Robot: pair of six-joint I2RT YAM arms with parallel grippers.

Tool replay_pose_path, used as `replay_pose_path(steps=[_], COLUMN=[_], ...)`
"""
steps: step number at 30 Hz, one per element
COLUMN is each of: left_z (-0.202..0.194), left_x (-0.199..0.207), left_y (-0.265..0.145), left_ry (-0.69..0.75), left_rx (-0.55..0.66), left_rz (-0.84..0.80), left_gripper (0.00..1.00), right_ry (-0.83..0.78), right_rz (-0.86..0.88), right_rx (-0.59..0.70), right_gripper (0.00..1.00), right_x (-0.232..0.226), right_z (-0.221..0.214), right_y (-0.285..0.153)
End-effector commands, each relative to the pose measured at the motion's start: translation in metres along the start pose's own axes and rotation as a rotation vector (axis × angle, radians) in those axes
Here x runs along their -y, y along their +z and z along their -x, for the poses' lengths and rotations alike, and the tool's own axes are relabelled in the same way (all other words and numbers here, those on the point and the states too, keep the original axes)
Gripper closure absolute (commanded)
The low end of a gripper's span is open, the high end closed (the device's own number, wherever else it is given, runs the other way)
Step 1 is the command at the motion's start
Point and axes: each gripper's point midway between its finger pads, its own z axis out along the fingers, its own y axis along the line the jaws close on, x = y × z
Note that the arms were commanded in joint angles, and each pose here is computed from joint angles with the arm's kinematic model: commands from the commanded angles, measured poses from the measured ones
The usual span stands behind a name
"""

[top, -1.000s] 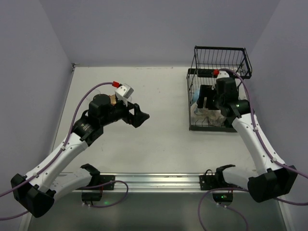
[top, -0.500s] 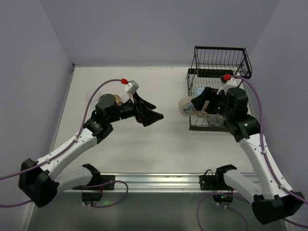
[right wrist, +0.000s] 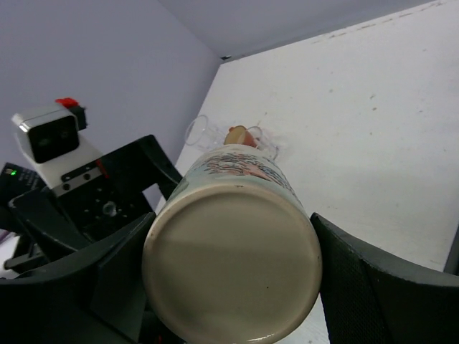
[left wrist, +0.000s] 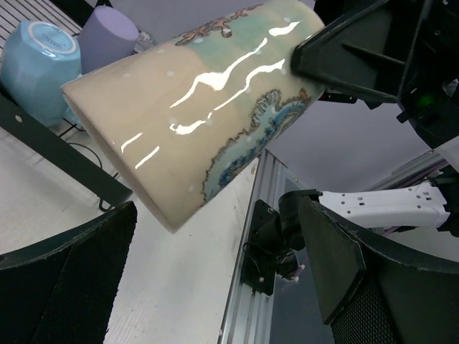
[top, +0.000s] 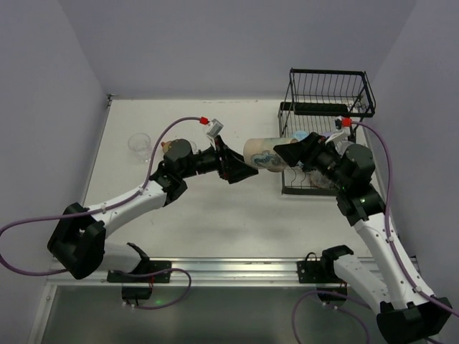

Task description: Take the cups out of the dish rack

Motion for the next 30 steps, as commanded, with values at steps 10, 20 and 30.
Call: replay_pose_path(steps=[10,20,30], left_z=[0.036,0.048,0.07], left_x=[0.054,0.096,0.095], left_y=[0.012,-0.001,-0.008], left_ry=[0.129,0.19,0.255], left_rx=[0.153,0.266,0.318], left_rz=[-0.213,-0.333,-0.209], left_gripper=[0.03,0.74,1.0], right_ry=[0.099,0.268,0.251], right_rz=[0.369,0.519,0.436], right_rx=[0.089,0.005,0.015], right_gripper=[1.0,0.94,0.01], right_x=[-0.066,-0.071,-0.05], right_z=[0.02,-0.002,-0.012], right_y=[-0.006,-0.003,0.006])
